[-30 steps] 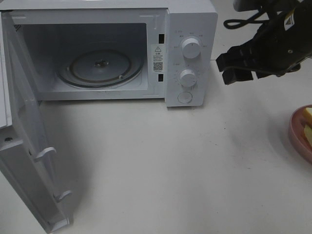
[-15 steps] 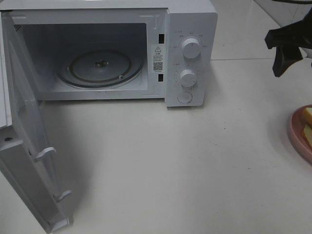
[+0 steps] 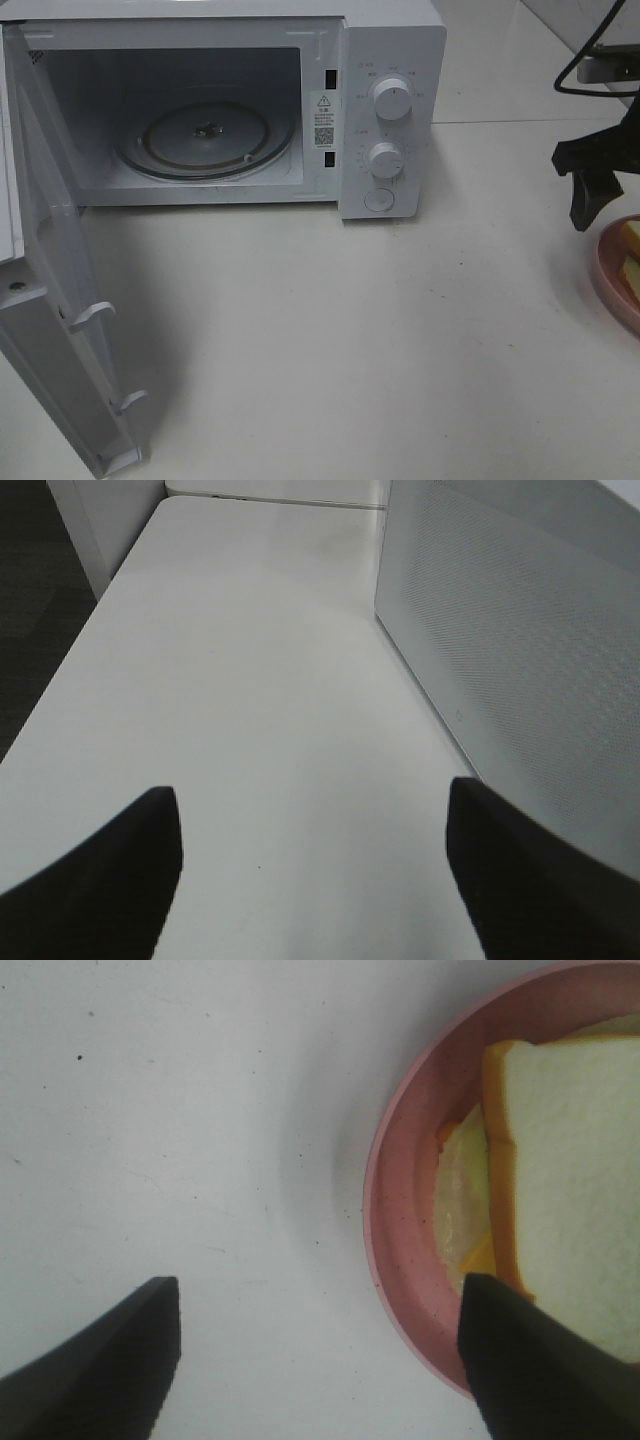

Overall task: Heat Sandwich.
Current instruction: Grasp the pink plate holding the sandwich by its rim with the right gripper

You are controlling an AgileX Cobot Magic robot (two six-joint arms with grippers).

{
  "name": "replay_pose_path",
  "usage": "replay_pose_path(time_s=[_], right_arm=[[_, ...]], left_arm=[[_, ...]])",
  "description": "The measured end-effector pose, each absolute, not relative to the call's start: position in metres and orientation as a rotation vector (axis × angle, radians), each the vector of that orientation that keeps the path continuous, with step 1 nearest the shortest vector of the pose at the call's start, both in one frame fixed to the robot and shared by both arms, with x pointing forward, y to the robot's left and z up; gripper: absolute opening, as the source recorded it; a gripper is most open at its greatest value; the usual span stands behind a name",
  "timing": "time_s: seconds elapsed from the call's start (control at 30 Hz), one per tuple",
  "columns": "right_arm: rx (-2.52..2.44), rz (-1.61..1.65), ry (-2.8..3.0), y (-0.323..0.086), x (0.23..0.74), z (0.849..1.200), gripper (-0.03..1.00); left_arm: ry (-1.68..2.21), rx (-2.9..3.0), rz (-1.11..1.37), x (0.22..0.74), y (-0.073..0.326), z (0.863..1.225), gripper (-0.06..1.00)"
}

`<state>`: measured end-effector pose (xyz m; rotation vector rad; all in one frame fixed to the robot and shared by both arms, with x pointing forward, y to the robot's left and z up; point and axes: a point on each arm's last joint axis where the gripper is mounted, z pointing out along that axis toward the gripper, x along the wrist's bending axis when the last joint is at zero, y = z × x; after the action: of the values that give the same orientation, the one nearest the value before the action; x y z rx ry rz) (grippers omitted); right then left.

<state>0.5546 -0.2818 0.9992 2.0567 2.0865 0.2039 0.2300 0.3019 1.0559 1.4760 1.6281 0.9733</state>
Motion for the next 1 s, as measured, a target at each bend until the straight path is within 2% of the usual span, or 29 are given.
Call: replay_pose_path(time_s=[0.47, 1.0], right_arm=[[2.049, 0.239, 2.056, -0.295, 0.542, 0.966, 0.75], [2.022, 0.163, 2.121, -0.296, 0.553, 0.922, 0.75]], left_arm=[[1.628, 1.476, 0.973, 0.23, 0.302, 1.056, 0.7], [1.628, 1.476, 0.973, 0.23, 0.302, 1.056, 0.7]])
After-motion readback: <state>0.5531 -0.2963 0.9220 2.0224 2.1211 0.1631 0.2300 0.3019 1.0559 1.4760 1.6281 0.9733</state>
